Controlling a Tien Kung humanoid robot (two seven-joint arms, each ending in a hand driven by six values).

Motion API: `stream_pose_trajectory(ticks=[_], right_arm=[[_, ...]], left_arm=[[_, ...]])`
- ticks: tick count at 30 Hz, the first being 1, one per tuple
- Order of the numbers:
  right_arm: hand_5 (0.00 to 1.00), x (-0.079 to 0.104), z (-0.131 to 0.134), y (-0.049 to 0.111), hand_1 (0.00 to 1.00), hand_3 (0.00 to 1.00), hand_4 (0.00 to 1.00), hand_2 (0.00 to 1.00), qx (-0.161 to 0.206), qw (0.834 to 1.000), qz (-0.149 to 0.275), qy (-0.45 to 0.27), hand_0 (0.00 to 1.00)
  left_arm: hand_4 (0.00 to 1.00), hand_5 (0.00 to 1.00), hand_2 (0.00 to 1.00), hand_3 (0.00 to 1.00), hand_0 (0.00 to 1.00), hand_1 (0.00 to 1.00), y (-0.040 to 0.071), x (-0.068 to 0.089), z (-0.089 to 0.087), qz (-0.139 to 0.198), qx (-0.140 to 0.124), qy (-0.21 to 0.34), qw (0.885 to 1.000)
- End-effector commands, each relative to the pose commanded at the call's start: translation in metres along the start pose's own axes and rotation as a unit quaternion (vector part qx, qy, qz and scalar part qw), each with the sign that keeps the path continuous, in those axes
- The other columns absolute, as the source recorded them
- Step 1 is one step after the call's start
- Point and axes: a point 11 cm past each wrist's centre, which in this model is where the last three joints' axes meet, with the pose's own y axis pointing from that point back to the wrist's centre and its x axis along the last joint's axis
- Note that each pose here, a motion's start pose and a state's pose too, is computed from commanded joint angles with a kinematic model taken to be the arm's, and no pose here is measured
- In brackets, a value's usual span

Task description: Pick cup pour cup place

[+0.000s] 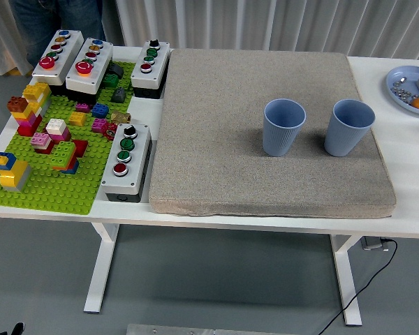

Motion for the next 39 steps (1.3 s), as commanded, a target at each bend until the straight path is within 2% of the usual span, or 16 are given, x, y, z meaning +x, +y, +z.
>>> stream_pose_trajectory(ticks=[9, 39], right_arm=[[0.371, 0.008, -0.001, 0.000, 0.809, 0.881, 0.830, 0.815, 0.000, 1.000, 0.009, -0.003, 0.914], [0.386, 0.012, 0.000, 0.002, 0.809, 0.883, 0.829, 0.816, -0.001, 1.000, 0.011, -0.001, 0.914]], left_arm=[[0.473, 0.984, 0.728, 0.656, 0.717, 0.655, 0.000, -0.002, 0.002, -0.001, -0.001, 0.000, 1.000], [0.473, 0.984, 0.729, 0.657, 0.717, 0.654, 0.000, -0.005, 0.003, -0.003, -0.004, 0.005, 1.000]])
